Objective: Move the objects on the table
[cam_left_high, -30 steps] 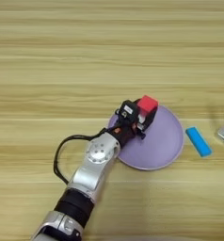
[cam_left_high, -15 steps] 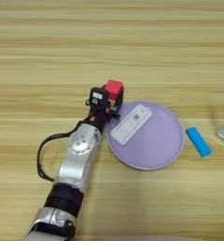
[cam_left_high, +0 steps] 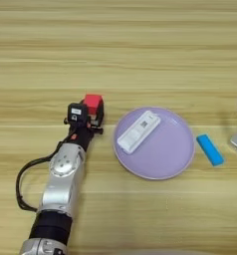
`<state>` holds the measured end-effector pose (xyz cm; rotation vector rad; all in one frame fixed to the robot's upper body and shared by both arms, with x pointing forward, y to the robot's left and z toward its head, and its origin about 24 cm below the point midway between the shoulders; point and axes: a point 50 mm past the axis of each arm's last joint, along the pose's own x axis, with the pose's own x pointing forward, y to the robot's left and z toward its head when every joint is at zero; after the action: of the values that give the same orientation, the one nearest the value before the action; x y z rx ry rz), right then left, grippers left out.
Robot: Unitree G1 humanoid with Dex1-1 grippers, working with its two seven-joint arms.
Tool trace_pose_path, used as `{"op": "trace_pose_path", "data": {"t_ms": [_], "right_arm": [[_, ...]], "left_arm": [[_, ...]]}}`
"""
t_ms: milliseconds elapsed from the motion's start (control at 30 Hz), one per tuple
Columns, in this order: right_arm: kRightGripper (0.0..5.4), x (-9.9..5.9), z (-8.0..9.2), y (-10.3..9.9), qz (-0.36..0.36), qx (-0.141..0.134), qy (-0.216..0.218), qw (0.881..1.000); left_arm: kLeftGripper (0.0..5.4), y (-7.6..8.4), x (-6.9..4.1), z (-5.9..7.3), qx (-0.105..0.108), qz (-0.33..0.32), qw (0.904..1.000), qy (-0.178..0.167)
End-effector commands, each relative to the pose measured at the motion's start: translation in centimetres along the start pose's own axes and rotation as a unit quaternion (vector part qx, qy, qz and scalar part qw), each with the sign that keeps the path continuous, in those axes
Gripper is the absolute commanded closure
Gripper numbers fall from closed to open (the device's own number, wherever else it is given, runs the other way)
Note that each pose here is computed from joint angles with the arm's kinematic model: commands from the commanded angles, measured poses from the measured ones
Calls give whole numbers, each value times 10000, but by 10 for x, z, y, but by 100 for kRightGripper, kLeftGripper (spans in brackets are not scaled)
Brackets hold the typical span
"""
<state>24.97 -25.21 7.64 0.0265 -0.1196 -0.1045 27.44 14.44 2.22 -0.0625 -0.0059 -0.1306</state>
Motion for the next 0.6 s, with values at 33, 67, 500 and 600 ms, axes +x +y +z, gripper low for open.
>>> {"op": "trace_pose_path", "data": {"t_ms": [33, 67, 500, 600], "right_arm": [[0, 1, 1, 1, -4, 0, -26, 10000], [0, 1, 1, 1, -4, 0, -21, 10000], [0, 0, -1, 0, -15, -4, 4, 10000], [0, -1, -1, 0, -19, -5, 6, 10000]], "left_arm": [[311, 6, -2, -7, 46, 155, 9997, 179], [311, 7, -1, -8, 86, 188, 9996, 208], [311, 13, 1, -29, 209, 388, 9972, 602], [311, 14, 1, -31, 197, 406, 9968, 656]]}}
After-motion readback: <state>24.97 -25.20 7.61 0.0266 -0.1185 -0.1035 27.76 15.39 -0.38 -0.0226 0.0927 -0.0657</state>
